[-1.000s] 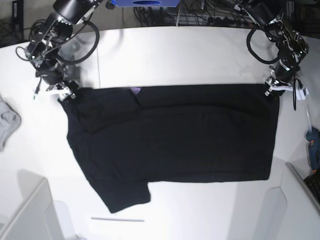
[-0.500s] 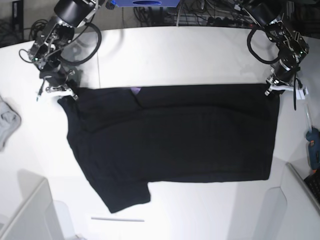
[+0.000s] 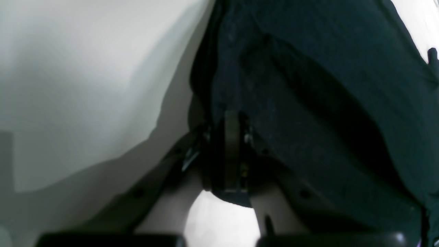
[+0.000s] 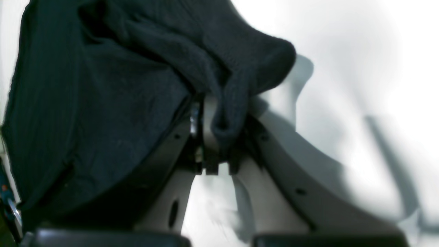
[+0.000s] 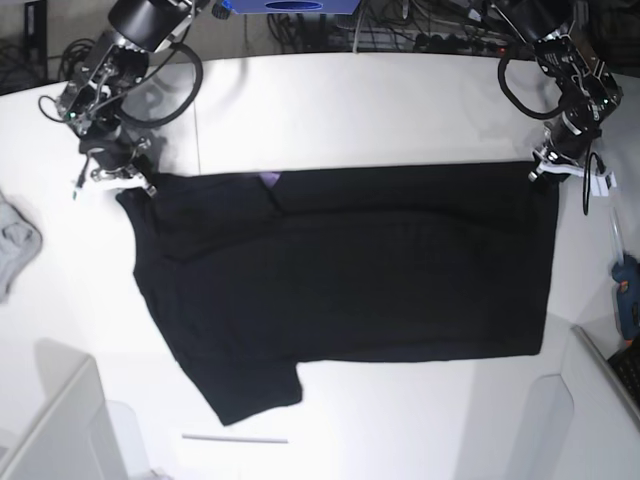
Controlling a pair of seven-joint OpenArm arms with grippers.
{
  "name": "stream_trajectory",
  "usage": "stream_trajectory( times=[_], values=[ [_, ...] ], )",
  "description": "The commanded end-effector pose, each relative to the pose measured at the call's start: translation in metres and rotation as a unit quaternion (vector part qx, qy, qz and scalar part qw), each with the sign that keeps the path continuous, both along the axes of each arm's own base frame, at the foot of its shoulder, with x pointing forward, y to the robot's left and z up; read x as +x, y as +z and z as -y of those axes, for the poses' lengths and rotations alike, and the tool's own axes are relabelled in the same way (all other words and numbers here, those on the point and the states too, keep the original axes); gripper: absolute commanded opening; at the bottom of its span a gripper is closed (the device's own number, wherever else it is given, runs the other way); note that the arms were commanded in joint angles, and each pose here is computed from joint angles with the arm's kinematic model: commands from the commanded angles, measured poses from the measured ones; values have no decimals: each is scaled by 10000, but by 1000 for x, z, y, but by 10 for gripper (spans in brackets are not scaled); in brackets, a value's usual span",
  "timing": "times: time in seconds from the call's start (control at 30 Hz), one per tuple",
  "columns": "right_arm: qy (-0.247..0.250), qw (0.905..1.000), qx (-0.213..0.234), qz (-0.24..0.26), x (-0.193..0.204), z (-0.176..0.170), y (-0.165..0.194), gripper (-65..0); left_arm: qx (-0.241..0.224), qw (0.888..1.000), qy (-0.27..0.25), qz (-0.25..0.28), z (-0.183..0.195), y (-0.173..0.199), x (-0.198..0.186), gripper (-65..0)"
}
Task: Fold the T-shirt properly
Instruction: 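Drag the shirt further toward the arms, keeping the shoulder edge taut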
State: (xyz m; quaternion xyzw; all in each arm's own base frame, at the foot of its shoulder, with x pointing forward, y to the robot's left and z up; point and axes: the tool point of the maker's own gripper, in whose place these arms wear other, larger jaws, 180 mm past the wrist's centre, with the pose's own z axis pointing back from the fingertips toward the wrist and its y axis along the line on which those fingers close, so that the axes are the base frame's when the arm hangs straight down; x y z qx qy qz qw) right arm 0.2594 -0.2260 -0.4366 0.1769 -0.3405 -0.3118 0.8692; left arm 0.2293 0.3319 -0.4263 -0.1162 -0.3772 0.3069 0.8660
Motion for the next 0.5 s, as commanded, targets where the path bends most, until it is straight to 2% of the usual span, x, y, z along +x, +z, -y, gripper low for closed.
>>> stream_trajectory(
  times=[0.0,0.17,0.47],
  values=[
    [-29,9993,-207,300,9,12,18,-650,148,9997,-46,-203,-6,1,-8,-650],
    [1,9987,-404,326,1,17,26,-650,269,9993,-98,-259,-7,4,-17,-650],
    [185,9986,-490,0,-23,17,26,-650,302,9977,-130,-592,-7,-8,-48,-650]
  ],
)
